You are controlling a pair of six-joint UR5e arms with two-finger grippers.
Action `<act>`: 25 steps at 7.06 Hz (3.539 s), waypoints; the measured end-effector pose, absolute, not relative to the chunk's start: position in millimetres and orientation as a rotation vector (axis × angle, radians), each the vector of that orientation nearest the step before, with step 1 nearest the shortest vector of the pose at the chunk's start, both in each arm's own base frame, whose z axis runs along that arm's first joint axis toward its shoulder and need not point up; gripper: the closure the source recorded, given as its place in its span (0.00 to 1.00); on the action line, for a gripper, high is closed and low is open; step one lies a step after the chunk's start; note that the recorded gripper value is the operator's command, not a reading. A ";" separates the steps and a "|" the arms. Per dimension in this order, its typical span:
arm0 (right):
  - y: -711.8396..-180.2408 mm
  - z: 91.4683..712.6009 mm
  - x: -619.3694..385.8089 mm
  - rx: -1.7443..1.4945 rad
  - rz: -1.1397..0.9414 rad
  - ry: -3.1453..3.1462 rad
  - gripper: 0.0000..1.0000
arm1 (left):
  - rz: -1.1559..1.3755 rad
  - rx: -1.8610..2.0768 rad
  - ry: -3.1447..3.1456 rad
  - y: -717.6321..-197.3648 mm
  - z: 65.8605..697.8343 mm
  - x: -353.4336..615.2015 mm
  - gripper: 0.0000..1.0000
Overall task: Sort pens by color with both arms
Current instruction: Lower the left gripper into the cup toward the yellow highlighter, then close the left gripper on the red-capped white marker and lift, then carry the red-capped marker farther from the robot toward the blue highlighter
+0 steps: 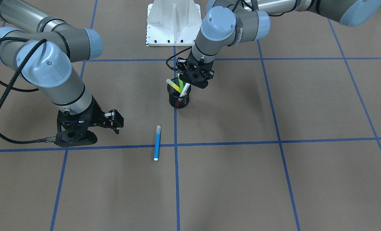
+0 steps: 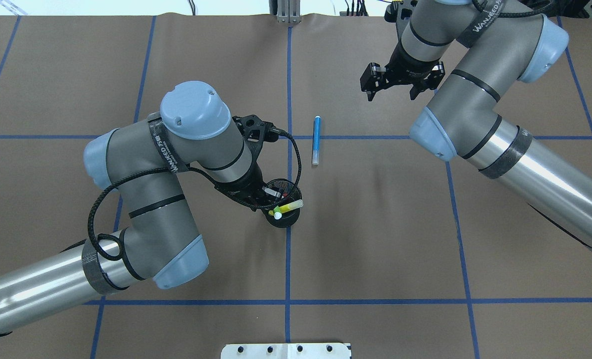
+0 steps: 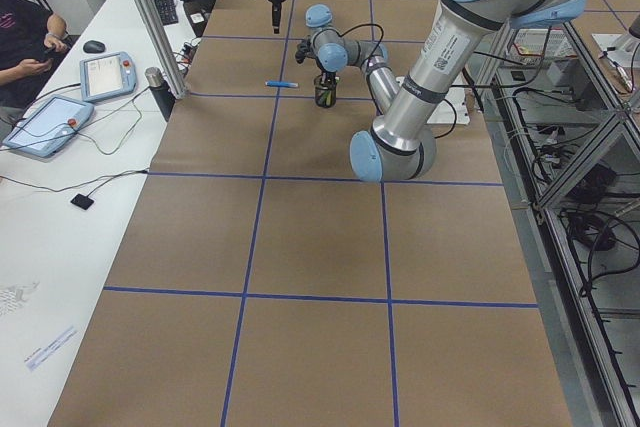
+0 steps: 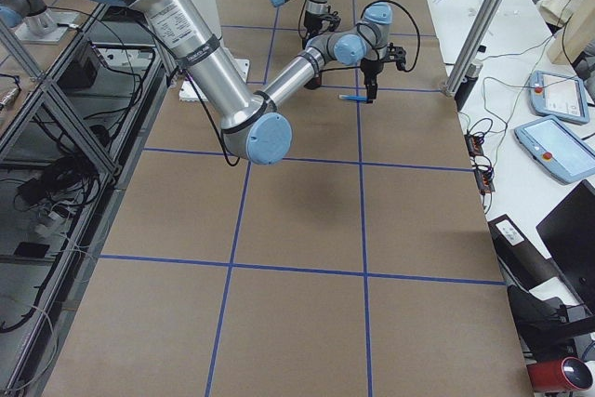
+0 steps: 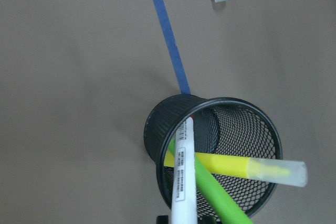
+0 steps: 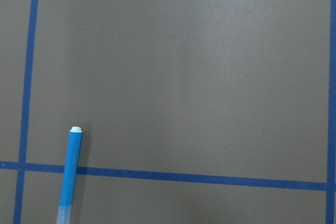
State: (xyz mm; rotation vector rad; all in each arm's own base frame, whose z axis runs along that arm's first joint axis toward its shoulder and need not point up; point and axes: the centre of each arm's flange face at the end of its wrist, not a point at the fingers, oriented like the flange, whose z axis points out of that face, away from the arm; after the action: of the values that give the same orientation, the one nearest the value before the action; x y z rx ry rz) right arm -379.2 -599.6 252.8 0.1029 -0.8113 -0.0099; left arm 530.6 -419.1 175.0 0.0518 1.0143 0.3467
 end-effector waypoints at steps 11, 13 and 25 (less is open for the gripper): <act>-599.7 253.2 -379.1 0.104 -0.009 -0.810 0.00 | 0.350 0.076 1.032 -402.1 142.8 497.8 0.89; -599.5 252.5 -378.9 0.105 -0.010 -0.811 0.00 | 0.324 0.087 1.044 -403.0 129.0 478.1 0.89; -598.5 251.0 -379.7 0.105 -0.012 -0.814 0.00 | -0.148 0.132 1.076 -601.4 114.7 532.0 0.89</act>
State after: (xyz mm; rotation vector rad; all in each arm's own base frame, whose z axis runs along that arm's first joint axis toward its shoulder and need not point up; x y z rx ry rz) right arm -379.7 -598.5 251.0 0.1050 -0.8136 -0.0124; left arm 532.0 -601.4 114.7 0.1322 1.0756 -0.1483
